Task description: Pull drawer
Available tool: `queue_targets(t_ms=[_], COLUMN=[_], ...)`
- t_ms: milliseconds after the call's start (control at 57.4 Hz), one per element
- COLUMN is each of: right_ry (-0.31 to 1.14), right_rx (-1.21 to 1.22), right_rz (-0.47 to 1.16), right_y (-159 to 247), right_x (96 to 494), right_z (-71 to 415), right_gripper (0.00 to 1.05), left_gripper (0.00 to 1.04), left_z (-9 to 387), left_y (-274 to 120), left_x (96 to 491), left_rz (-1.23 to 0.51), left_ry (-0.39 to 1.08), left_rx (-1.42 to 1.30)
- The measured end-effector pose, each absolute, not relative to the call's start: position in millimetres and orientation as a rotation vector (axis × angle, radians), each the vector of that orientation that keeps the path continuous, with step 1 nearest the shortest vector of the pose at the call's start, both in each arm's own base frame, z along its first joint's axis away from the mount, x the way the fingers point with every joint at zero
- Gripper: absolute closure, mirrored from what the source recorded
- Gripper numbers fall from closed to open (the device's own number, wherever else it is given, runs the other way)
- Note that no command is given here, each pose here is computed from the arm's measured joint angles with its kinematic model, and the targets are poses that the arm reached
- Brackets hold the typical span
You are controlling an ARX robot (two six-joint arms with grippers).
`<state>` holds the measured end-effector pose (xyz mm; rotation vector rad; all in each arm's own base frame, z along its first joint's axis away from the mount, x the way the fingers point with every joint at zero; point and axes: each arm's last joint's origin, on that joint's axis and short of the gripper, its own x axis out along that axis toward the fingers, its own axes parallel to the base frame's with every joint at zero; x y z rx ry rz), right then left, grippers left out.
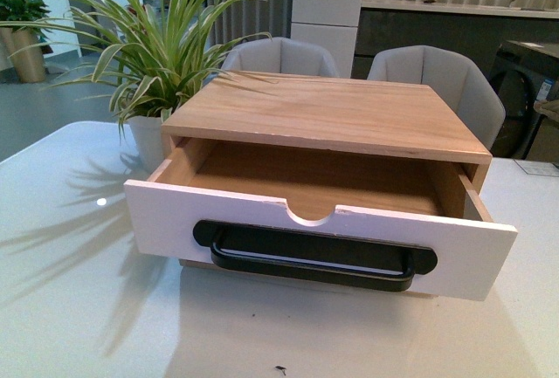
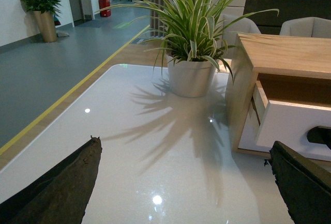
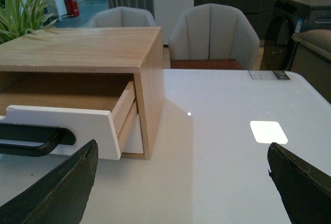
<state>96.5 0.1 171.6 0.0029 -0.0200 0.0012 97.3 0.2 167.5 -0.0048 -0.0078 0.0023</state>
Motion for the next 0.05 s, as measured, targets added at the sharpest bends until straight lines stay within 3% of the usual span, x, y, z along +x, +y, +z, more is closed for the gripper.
queue_targets(t_ms=[52], right_ry=[-0.020], right_rx=[0.003], right_rz=[0.001], right_y=[0.1], right_x=[96.5], right_z=[171.6], right_gripper=[0.09], left_gripper=[0.07], left_z=[167.5], left_y=[0.2], left_x=[97.3], left_rz=[0.002], left_ry=[-0.008], left_rx=[-0.005])
